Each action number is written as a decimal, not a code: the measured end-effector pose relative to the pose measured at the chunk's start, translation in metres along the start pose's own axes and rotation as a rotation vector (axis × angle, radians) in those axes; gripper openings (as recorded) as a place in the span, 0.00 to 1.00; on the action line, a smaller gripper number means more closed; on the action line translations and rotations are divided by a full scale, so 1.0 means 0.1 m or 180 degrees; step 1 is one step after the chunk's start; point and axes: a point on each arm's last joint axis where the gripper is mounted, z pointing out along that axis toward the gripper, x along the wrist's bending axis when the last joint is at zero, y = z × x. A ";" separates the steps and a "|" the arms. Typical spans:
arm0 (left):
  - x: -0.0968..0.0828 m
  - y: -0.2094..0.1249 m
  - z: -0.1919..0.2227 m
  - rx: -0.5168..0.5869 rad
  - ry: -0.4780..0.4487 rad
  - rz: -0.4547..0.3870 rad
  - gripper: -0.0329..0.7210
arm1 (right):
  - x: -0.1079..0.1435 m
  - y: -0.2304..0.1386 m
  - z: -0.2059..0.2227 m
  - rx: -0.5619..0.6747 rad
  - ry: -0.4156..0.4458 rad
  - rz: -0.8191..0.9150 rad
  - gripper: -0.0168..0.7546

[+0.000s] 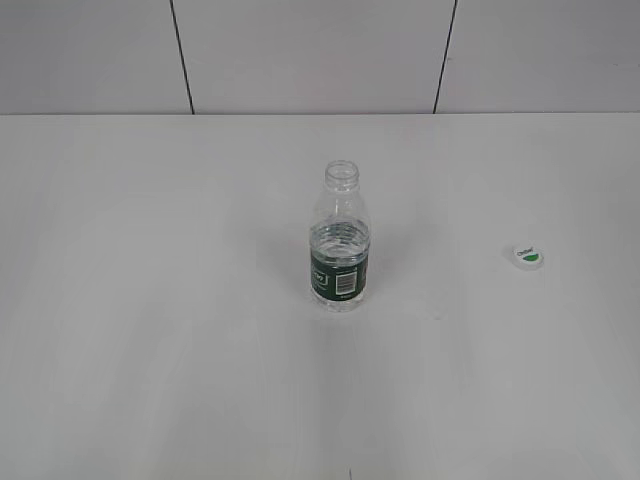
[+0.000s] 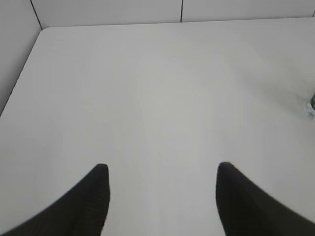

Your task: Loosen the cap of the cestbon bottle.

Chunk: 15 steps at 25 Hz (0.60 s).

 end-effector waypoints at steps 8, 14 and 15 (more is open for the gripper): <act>0.00 0.00 0.00 0.0000 0.0000 0.0000 0.60 | 0.05 -0.43 -0.01 -0.0117 -0.0010 0.0008 0.77; 0.00 0.00 0.00 0.0000 0.0000 0.0000 0.59 | 0.10 -0.75 0.01 -0.0244 -0.0014 0.0023 0.77; 0.00 0.00 0.00 0.0000 0.0000 0.0000 0.59 | 0.10 -0.79 0.00 -0.0296 -0.0013 0.0030 0.77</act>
